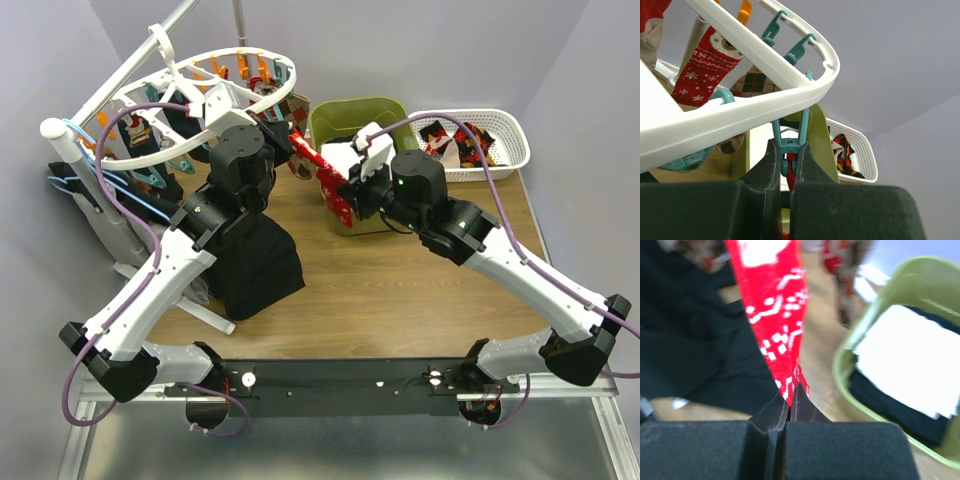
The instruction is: Remove the socks clipped to the hanger
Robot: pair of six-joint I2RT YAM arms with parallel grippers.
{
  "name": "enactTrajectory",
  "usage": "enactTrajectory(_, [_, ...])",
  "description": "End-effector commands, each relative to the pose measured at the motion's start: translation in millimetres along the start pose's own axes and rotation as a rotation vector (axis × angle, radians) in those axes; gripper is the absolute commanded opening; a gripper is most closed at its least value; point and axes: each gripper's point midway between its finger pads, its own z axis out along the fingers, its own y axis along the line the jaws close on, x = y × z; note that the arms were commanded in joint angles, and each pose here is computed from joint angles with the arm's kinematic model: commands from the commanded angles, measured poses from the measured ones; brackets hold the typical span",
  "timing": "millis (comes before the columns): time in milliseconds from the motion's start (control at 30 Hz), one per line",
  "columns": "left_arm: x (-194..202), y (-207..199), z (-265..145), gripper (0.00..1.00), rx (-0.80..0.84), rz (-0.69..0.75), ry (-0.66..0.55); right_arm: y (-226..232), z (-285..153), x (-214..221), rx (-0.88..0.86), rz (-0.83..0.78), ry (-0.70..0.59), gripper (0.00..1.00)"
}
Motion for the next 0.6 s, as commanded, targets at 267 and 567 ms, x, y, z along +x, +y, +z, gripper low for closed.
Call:
enactTrajectory(267, [-36, 1, -15, 0.0, 0.033, -0.007, -0.111, -43, 5, 17, 0.26, 0.007, 0.036, 0.01])
enactTrajectory(567, [-47, 3, -20, 0.0, 0.027, -0.025, -0.141, -36, 8, 19, 0.217, 0.032, 0.014, 0.01])
